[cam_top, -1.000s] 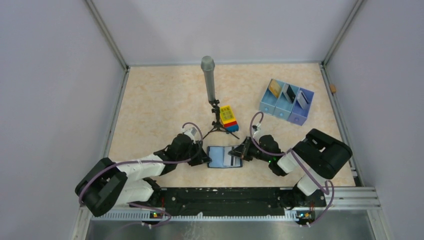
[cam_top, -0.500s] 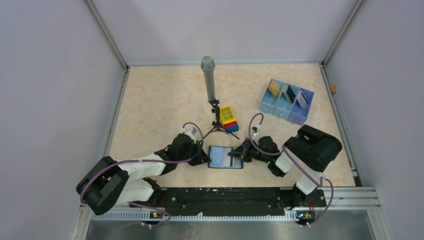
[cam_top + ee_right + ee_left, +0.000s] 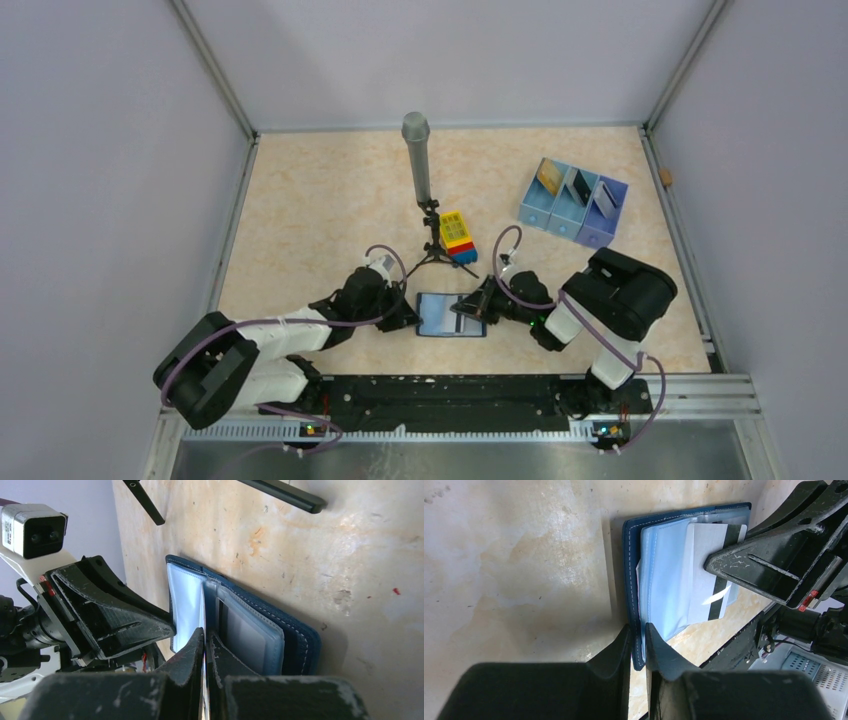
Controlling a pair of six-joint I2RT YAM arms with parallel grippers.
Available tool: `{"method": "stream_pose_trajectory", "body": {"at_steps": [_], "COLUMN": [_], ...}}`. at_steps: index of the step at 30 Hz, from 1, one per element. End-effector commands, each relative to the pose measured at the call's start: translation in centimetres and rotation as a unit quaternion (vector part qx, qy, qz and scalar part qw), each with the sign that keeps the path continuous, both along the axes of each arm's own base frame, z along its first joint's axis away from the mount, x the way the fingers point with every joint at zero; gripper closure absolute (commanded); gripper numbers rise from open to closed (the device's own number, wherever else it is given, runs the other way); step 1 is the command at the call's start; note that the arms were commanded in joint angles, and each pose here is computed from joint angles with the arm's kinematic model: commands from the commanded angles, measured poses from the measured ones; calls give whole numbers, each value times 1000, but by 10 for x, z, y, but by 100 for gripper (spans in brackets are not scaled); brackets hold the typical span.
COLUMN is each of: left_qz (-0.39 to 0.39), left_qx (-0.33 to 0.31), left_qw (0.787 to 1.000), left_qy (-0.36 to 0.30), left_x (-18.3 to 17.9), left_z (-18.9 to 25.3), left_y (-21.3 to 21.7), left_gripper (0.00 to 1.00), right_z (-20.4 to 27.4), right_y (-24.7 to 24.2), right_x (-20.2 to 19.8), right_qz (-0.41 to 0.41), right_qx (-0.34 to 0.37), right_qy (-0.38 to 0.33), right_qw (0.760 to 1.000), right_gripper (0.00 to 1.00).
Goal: Put the credit cards into the card holder
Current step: Insert the credit card into the card holder.
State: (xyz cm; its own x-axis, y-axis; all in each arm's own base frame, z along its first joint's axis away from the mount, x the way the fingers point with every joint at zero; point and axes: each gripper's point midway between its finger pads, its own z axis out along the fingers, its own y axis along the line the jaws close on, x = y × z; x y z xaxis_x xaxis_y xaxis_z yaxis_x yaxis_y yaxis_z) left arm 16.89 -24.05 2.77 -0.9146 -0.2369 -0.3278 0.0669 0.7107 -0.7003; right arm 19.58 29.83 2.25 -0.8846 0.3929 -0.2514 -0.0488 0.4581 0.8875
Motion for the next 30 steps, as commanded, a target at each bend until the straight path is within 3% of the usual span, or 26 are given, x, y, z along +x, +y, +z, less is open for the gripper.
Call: {"method": "stream_pose_trajectory", "body": {"at_steps": [1,12,20,30], "left_qz": [-11,-13,-8,-6], "left_qx": [-21,-21,-19,-22], "left_qw": [1000,999,1000,1000], "left_qy": [-20,-20,-20,-20], "left_x": [7,7,7,7], "left_z": [12,12,11,9], "left_y": [-10,-10,-7,-7], "left_gripper": [85,86,99,100], "right_z": [-26,-38,-26,-1], "right_y": [-4,6,0,-14], "right_x": [-6,-6,1,17], "right_qz": [-3,10,13,11], "right_qx": [-42,-74,-146,-283], "right_qy": [30,44,8,-56], "right_qw": [999,996,989,957], "right_gripper": [100,100,76,54]}}
